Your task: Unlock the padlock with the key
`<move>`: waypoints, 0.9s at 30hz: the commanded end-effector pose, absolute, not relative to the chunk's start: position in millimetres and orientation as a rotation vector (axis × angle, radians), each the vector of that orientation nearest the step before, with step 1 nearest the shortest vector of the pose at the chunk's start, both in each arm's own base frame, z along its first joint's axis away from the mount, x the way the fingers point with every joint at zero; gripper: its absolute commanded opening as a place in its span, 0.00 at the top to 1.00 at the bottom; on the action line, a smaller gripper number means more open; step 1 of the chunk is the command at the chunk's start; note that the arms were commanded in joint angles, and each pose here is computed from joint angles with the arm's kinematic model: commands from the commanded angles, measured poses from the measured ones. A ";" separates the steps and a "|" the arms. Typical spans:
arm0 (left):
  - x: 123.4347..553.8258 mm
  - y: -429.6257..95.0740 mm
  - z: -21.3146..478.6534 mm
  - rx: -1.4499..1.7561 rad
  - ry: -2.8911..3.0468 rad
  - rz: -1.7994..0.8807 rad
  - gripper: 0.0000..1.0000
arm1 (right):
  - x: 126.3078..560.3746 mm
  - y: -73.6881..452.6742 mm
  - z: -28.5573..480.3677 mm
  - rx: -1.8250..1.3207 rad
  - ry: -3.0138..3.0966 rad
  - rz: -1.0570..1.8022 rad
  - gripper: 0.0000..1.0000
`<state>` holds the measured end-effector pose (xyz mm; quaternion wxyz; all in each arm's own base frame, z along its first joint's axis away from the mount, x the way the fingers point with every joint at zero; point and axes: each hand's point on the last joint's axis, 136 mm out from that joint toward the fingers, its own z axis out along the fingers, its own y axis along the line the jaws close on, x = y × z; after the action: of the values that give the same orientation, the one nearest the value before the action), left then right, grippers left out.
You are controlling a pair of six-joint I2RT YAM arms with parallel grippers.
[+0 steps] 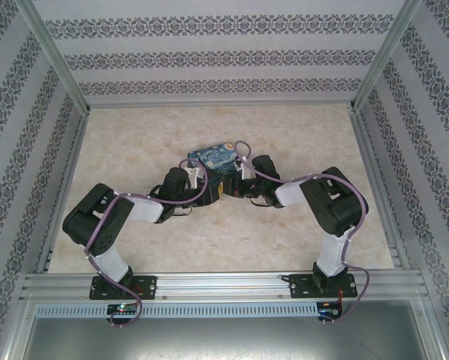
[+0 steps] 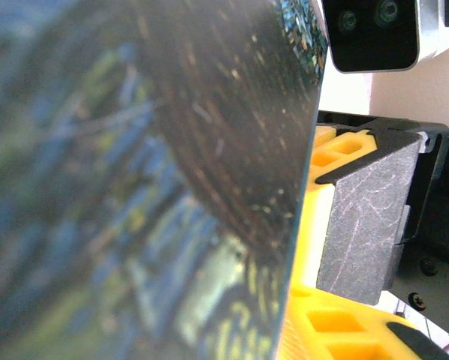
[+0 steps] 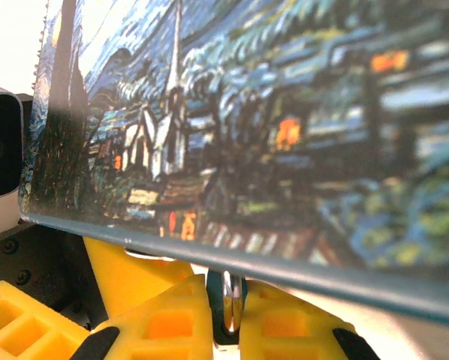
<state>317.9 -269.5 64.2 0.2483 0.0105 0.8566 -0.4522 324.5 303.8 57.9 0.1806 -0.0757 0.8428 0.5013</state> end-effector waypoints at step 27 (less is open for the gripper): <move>326.1 -251.7 52.7 -0.293 2.164 -1.292 0.60 | 324.4 321.7 63.3 -0.197 2.375 1.544 1.00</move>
<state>325.0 -244.2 43.9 0.2948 -0.1017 0.8328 -0.4574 329.4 313.4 63.4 0.1684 -0.0632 0.8326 0.5238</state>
